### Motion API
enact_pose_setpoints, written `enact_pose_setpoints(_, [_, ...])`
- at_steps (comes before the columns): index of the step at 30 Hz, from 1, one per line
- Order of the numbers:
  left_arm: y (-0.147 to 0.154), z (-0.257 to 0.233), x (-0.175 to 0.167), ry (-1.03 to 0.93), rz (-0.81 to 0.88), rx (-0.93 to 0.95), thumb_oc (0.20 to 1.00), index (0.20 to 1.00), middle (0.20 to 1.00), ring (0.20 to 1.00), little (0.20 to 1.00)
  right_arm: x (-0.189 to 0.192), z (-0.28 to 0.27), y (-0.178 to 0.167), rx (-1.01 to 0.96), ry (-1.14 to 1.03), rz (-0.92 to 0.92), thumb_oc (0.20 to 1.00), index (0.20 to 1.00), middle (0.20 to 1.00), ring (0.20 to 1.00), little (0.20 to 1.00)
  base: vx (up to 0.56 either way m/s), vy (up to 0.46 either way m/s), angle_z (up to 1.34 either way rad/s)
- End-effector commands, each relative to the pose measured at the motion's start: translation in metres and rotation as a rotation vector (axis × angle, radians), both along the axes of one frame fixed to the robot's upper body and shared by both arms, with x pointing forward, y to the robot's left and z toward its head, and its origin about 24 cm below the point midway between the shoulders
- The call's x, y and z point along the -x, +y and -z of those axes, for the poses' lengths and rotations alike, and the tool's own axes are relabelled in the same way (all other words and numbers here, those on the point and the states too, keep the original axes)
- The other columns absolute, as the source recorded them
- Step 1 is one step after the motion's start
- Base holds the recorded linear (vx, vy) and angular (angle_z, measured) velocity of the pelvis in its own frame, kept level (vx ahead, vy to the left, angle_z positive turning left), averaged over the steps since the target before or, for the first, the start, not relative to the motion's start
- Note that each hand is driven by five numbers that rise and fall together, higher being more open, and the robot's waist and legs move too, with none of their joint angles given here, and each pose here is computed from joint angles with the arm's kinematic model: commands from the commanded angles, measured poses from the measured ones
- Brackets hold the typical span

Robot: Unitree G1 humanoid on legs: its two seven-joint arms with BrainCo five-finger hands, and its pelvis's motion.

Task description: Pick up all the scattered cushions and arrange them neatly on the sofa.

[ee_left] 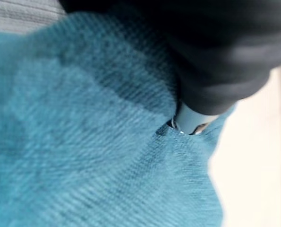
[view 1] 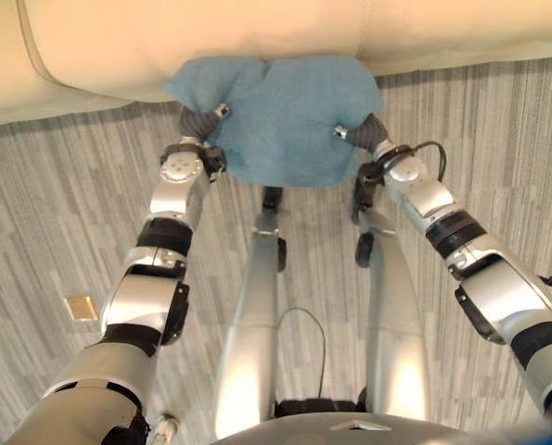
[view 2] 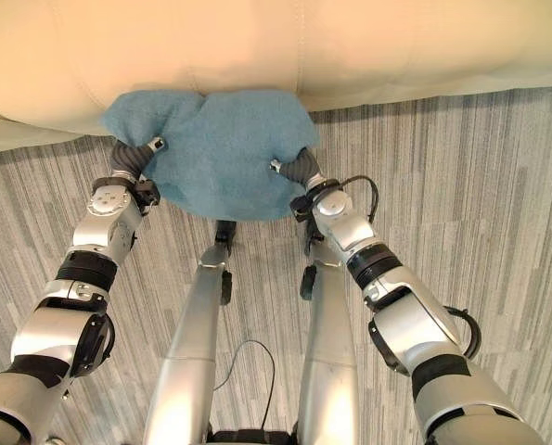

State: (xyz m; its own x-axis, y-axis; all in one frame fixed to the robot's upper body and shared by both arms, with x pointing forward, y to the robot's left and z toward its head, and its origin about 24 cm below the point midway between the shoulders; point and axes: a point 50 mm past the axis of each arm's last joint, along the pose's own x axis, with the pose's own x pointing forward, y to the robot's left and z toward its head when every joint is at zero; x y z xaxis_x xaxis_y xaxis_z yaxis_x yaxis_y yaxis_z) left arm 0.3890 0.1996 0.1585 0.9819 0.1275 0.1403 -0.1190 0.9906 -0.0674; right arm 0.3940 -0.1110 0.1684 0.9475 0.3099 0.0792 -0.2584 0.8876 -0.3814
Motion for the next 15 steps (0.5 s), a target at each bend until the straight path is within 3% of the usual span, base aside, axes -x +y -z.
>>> enact_pose_setpoints(1, [-0.044,-0.048,0.001,-0.231,0.199,-0.017,0.2,0.2,0.2,0.2,0.2,0.024,-0.058,0.067,-0.187,-0.203,-0.317,0.2,0.2,0.2,0.2,0.2,0.0,0.0,0.0])
enact_pose_setpoints(15, [-0.049,0.069,0.071,-0.026,0.269,-0.014,0.2,0.2,0.2,0.2,0.2,0.058,0.036,0.04,-0.314,0.018,-0.223,0.2,0.2,0.2,0.2,0.2,0.1,-0.023,-0.08])
